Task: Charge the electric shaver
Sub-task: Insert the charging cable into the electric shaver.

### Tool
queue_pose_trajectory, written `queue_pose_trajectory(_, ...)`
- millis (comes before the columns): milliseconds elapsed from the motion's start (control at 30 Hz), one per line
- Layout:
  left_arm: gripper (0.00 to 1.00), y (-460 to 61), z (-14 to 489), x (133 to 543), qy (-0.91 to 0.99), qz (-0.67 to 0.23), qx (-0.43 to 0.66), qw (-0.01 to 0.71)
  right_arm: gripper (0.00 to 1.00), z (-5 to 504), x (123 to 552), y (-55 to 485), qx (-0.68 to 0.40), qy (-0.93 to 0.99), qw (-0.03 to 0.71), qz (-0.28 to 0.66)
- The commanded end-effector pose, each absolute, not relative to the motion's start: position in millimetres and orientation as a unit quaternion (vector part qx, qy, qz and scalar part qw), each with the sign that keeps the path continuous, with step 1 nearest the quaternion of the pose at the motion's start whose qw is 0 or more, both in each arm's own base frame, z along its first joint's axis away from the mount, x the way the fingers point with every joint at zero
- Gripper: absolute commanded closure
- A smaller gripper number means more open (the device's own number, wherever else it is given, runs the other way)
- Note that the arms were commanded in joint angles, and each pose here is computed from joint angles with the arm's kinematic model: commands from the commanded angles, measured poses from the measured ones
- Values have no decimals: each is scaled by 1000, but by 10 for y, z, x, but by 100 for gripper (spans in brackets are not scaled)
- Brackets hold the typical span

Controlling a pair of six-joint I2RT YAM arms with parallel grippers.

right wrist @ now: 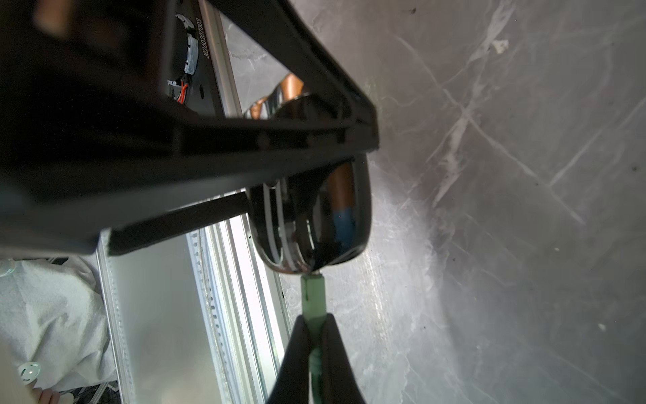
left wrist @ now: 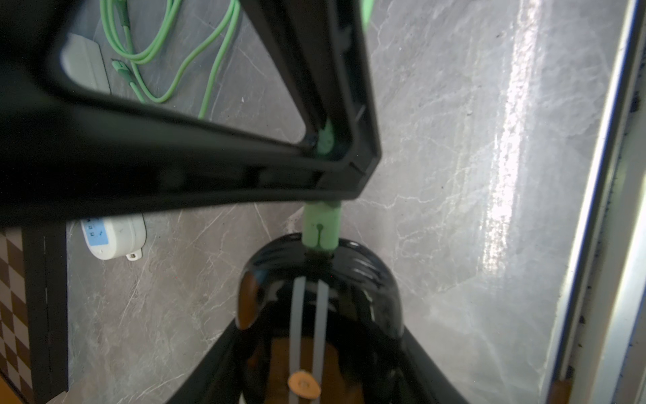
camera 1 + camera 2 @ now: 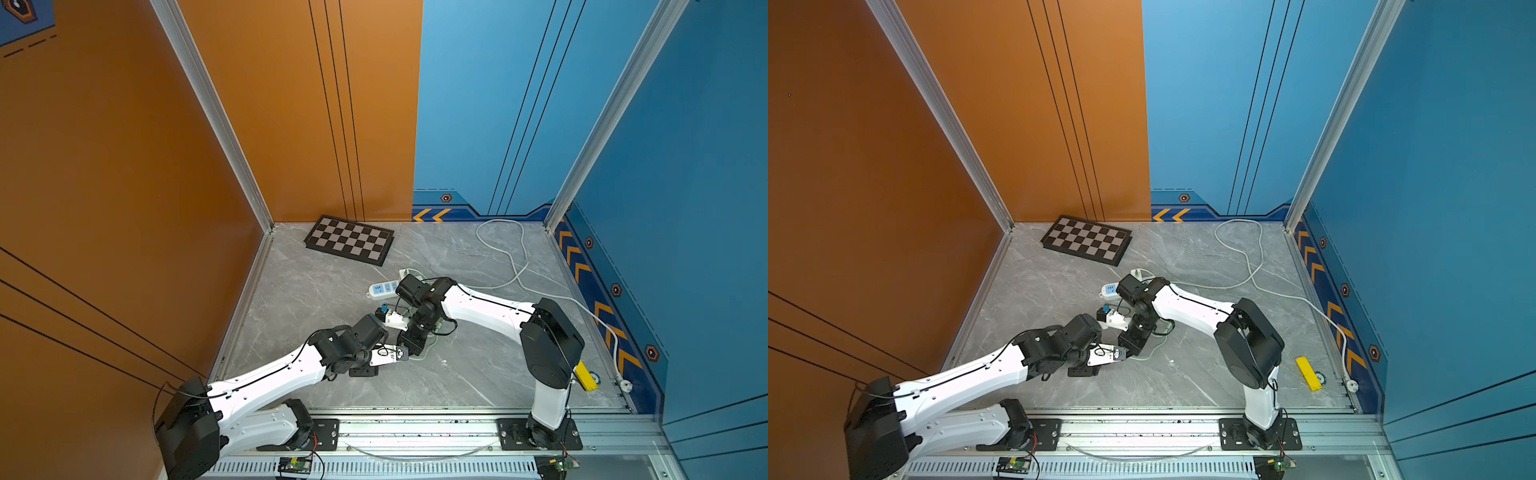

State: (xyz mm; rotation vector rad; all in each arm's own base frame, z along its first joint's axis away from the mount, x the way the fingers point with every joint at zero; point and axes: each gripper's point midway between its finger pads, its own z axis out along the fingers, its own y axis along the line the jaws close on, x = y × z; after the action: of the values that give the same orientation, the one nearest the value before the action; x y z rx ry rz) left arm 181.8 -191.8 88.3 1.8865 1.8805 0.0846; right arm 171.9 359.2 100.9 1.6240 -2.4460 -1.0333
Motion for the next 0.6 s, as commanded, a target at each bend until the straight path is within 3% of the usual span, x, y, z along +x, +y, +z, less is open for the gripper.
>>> queue_pose_trajectory(0,100,-2436,1279,1833,656,-47,679,326,100,1155,1917,3978,541,-755,-70,-363)
queue_pose_trajectory(567,100,-2510,1516,1898,672,-89,635,372,100,1212,2036,4077,511,-757,-139,-382)
